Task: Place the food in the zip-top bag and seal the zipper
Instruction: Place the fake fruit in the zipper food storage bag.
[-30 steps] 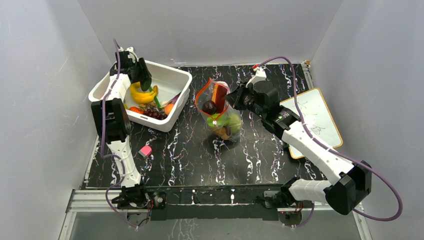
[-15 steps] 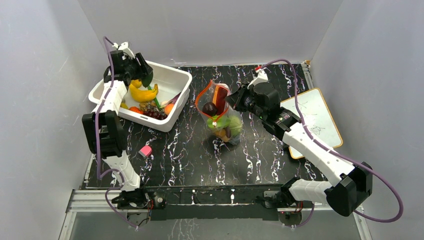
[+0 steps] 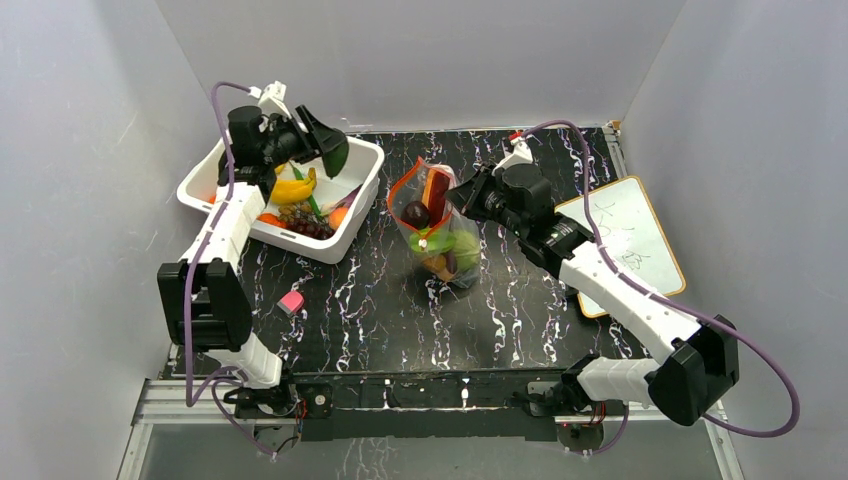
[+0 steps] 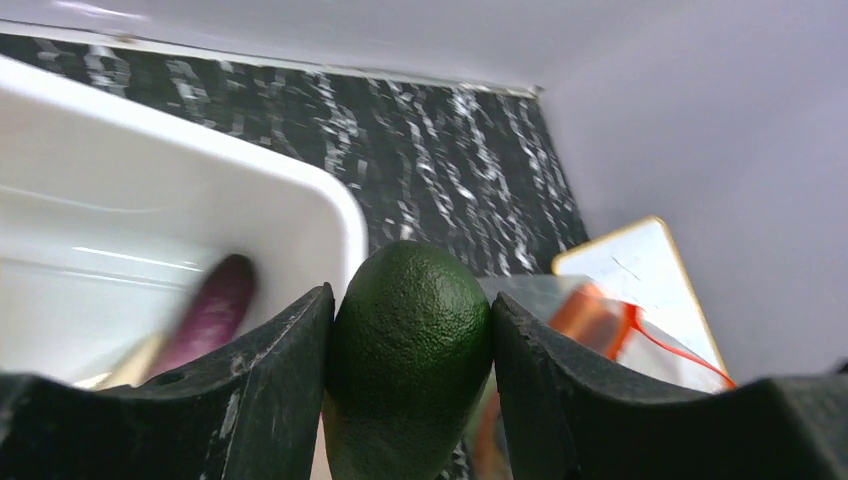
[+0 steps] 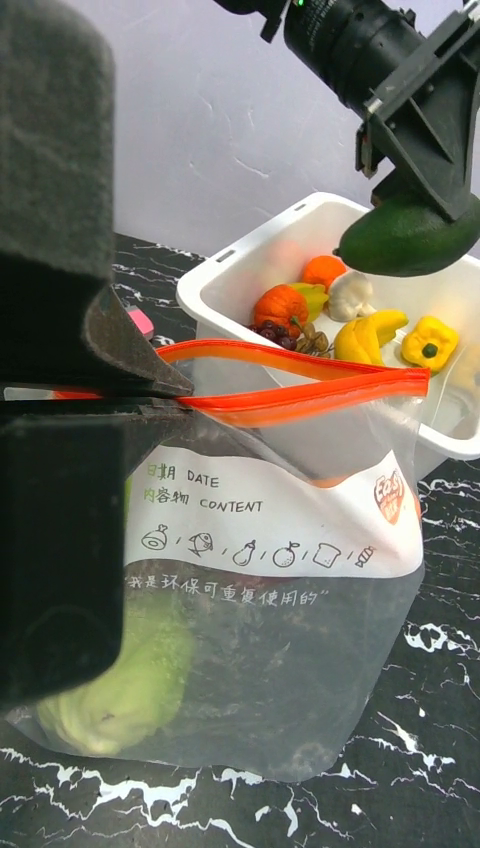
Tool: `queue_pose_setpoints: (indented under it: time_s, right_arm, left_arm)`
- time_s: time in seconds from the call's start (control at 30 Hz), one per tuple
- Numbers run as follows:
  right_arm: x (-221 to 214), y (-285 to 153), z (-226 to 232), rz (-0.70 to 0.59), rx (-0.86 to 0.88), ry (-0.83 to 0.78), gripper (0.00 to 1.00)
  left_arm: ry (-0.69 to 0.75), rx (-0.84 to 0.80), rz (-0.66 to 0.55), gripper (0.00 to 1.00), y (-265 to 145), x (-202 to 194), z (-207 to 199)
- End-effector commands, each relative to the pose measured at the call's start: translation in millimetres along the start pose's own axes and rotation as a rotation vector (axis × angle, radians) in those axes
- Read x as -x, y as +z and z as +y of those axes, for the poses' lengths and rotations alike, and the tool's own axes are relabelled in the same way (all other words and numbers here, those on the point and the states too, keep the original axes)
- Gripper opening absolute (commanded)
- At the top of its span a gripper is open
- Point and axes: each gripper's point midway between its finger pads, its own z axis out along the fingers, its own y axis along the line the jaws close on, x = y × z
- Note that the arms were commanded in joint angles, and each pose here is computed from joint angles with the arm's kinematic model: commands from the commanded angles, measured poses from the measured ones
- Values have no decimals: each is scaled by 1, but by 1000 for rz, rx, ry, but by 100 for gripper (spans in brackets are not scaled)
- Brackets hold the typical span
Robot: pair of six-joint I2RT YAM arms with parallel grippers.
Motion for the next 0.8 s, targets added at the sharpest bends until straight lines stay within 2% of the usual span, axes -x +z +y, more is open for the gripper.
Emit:
queue_pose_setpoints:
  time_s: [0.0,0.43,0.63,0.77]
  right_arm:
    - [30,3,28,-106,103,49,0]
    - [28,18,27,-99,92,79,0]
    - [28,25,30,-92,98,97,0]
    - [31,26,33,-99,109,106,0]
  left_arm:
    - [-2,-186,62,21,-12,-16,-62]
    - [-131,-354,194,20,-23,-72,-135]
    - [-204,-461,211,20,-24,-83,-168]
    - [-216,-465,218,20,-16,-98,-177]
